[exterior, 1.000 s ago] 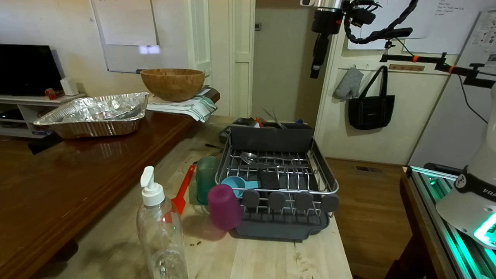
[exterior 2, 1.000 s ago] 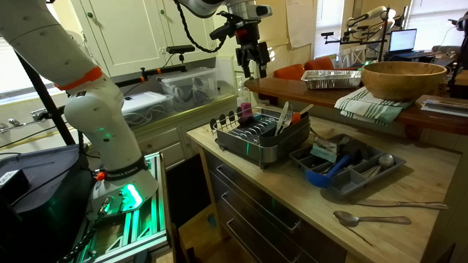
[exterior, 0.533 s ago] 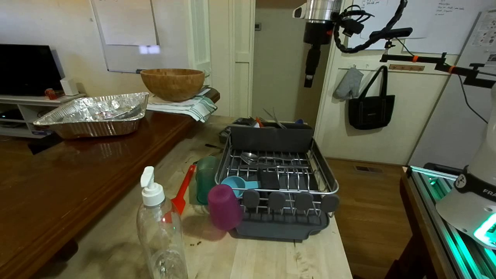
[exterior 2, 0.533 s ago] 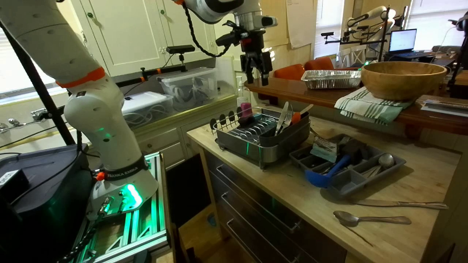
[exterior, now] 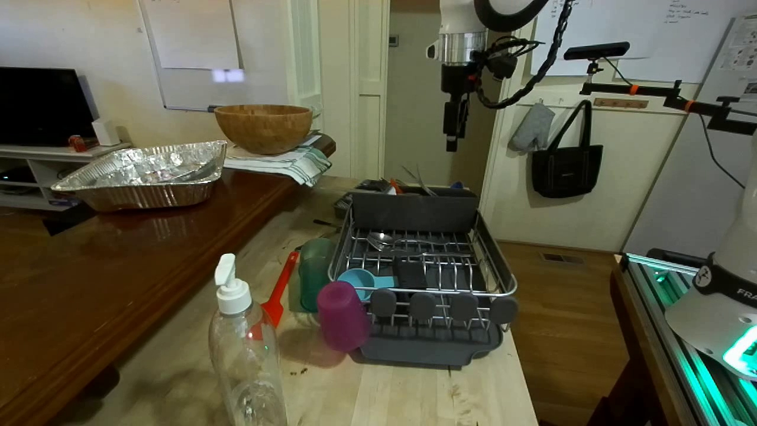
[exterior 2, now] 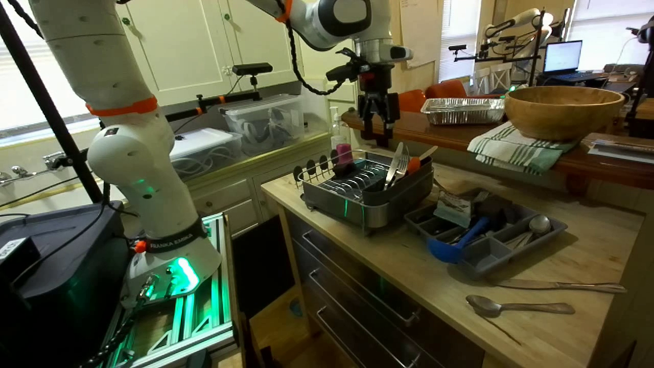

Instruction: Pick up the sachet and place it on the dish rack

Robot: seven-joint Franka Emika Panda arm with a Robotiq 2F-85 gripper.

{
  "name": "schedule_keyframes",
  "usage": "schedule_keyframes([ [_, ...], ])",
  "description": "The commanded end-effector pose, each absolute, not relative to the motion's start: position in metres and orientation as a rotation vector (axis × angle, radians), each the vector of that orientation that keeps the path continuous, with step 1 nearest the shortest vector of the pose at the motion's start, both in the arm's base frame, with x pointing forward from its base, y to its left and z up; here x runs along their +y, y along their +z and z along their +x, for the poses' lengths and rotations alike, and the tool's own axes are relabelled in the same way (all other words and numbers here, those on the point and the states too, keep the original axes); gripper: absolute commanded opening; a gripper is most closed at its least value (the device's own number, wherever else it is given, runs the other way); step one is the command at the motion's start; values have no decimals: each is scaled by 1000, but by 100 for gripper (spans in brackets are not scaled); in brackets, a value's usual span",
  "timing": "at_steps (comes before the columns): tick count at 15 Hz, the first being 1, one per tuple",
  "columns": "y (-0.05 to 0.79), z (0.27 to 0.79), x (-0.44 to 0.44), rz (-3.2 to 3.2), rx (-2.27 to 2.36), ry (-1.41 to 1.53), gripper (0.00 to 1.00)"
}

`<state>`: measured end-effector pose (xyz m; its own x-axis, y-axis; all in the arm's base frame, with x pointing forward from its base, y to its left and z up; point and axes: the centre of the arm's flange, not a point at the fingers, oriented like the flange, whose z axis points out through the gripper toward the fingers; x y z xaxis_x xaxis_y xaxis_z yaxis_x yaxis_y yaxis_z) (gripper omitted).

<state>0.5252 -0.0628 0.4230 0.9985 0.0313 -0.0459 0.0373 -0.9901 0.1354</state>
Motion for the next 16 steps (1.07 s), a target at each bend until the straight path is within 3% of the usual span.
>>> schedule_keyframes([
  [1, 430, 545, -115, 2911, -70, -138, 100],
  [8, 428, 582, -184, 2893, -191, -256, 100],
  [9, 433, 555, -174, 2882, -178, -189, 100],
  [16, 393, 603, -197, 2871, -161, -310, 100],
])
